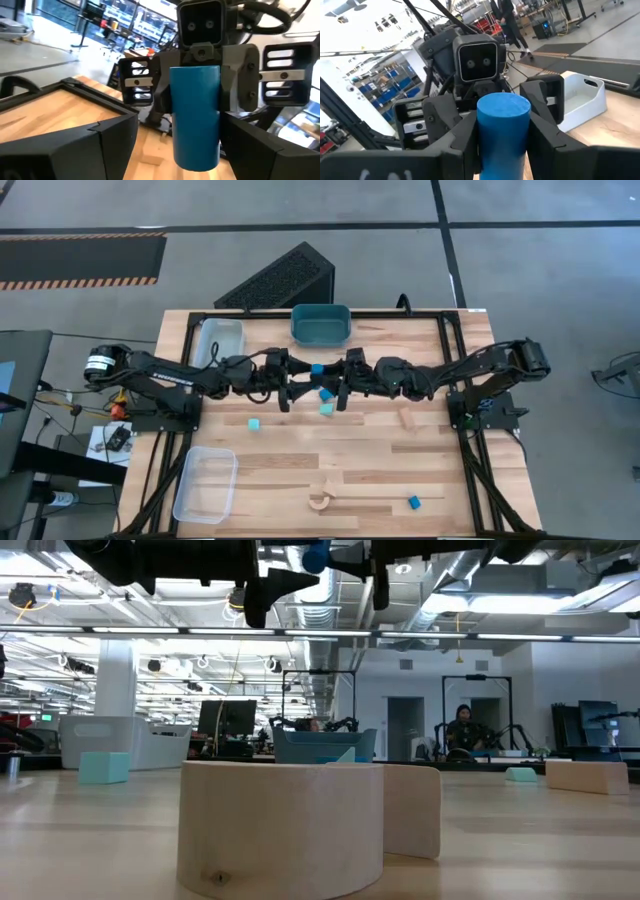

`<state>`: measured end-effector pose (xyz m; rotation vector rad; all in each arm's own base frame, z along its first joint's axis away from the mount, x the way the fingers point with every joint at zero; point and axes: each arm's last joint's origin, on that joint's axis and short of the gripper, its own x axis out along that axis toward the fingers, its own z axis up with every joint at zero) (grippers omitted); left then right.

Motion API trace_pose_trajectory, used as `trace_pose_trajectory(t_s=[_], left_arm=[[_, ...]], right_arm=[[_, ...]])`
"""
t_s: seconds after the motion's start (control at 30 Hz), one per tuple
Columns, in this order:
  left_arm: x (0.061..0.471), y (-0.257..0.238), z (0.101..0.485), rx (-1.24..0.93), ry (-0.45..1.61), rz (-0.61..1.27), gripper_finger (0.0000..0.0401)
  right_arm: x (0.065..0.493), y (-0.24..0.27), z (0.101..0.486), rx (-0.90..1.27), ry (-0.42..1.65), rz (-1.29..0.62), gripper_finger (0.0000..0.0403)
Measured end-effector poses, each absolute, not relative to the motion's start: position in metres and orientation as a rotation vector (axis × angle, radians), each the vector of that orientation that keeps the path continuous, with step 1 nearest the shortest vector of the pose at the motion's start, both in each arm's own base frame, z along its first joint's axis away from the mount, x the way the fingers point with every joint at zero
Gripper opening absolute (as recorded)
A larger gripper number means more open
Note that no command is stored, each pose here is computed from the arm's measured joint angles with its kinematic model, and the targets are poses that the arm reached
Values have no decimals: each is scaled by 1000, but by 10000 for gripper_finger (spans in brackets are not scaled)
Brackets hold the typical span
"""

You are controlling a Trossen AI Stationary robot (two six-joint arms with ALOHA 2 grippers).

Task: Sort & place blocks by color
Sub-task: Put the top blue block into the gray bin

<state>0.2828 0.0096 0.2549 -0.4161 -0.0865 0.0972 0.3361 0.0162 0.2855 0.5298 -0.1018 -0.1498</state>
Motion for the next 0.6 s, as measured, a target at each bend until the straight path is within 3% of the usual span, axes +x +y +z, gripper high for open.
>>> trace_pose_trajectory(t_s=[0.33,0.6], left_arm=[[283,11,252,-352,-67,175,301],[282,9,252,-317,-50,132,317]], right_arm=[[336,16,283,527,-81,-166,140],[336,17,283,535,-74,-153,140]])
